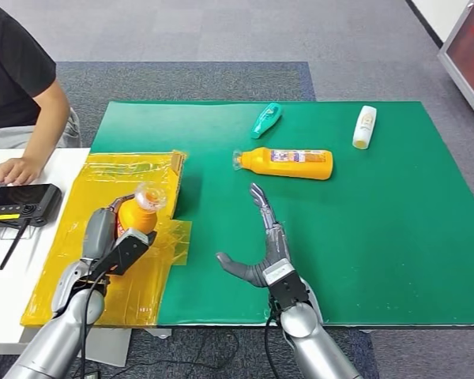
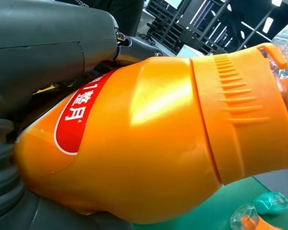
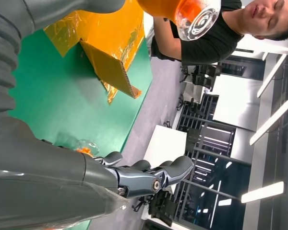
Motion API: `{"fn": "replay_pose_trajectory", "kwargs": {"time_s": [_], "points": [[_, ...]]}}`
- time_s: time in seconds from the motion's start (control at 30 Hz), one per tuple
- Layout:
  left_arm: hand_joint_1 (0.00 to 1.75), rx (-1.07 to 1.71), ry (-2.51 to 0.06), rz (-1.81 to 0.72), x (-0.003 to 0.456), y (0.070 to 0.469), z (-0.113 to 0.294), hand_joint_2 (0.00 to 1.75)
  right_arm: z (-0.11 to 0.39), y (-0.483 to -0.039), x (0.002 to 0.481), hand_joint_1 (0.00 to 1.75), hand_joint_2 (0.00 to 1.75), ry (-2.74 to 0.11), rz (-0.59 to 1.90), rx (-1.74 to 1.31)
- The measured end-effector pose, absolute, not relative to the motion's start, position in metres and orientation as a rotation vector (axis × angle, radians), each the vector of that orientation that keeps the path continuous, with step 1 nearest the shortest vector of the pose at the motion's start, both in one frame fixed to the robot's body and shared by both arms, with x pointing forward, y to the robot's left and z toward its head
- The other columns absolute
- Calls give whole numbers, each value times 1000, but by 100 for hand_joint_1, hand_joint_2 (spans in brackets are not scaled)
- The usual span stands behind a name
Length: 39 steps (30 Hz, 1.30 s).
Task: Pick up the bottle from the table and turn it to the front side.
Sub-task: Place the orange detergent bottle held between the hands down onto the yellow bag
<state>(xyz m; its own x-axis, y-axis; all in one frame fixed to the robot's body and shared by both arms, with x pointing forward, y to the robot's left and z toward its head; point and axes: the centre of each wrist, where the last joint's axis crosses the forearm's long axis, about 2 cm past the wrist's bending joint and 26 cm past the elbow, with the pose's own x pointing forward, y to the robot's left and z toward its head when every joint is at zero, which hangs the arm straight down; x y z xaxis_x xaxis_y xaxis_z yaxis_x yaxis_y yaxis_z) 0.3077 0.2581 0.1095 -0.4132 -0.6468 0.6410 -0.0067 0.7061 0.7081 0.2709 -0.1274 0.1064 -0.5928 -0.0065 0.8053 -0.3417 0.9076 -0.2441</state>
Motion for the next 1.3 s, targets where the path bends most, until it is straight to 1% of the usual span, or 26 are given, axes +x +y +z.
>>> {"fn": "replay_pose_trajectory", "kwargs": {"time_s": [0.43,0.7,1.13,1.3], "points": [[175,495,-1904,-766,305,257,110,175,107,-128,271,0,175,-2178,480,229],[175,527,-1943,-697,308,251,107,175,108,-125,271,0,175,-2190,489,232],[175,610,-1925,-709,318,257,105,175,106,-123,269,0,175,-2183,490,233],[175,583,-1921,-710,319,257,104,175,104,-123,269,0,175,-2178,493,233]]}}
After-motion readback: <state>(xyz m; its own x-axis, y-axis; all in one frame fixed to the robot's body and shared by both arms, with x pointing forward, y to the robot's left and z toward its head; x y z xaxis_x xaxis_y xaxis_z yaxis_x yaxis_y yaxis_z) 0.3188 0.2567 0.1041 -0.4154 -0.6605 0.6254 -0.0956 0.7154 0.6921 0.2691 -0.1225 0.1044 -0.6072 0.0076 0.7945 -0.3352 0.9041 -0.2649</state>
